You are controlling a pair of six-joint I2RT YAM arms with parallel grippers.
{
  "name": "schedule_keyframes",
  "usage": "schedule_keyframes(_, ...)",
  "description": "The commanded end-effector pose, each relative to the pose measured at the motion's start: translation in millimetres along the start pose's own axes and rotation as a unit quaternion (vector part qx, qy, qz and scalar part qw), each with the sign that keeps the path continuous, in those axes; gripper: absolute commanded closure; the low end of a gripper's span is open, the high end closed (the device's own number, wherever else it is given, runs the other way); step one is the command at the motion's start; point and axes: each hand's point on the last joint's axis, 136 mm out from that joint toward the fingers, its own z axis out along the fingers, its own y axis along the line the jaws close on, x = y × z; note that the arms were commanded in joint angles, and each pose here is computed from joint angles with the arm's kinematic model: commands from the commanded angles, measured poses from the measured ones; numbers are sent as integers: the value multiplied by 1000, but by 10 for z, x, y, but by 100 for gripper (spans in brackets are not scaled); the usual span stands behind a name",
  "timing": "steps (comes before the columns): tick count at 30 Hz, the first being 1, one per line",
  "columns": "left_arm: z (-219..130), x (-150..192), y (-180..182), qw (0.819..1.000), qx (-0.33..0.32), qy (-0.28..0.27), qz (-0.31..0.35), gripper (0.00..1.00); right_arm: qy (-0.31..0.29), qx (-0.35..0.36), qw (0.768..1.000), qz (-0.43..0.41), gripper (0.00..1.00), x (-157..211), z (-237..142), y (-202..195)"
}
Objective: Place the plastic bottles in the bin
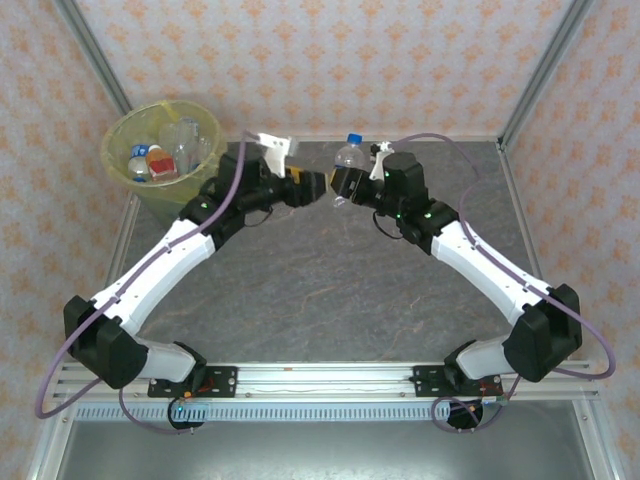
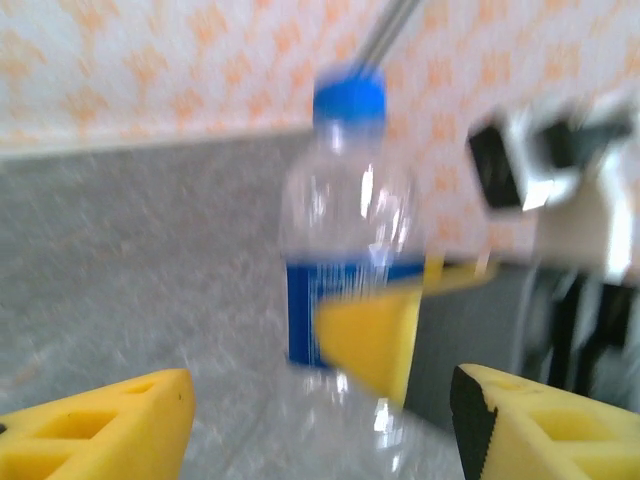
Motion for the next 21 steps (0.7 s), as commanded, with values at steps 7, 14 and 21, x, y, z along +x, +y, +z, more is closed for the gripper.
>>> schedule_keyframes(7,48,-729,-226,998,42,-48,-12,34,27,34,995,-89,47,343,51,169)
schedule_keyframes(14,392,-541,-62,998,32,11,-46,40,20,30,992,-125,46,401,23,338)
schedule_keyframes(21,513,-364,23,997,31,41,-63,42,10,23,991,-133,46,384,-48,399)
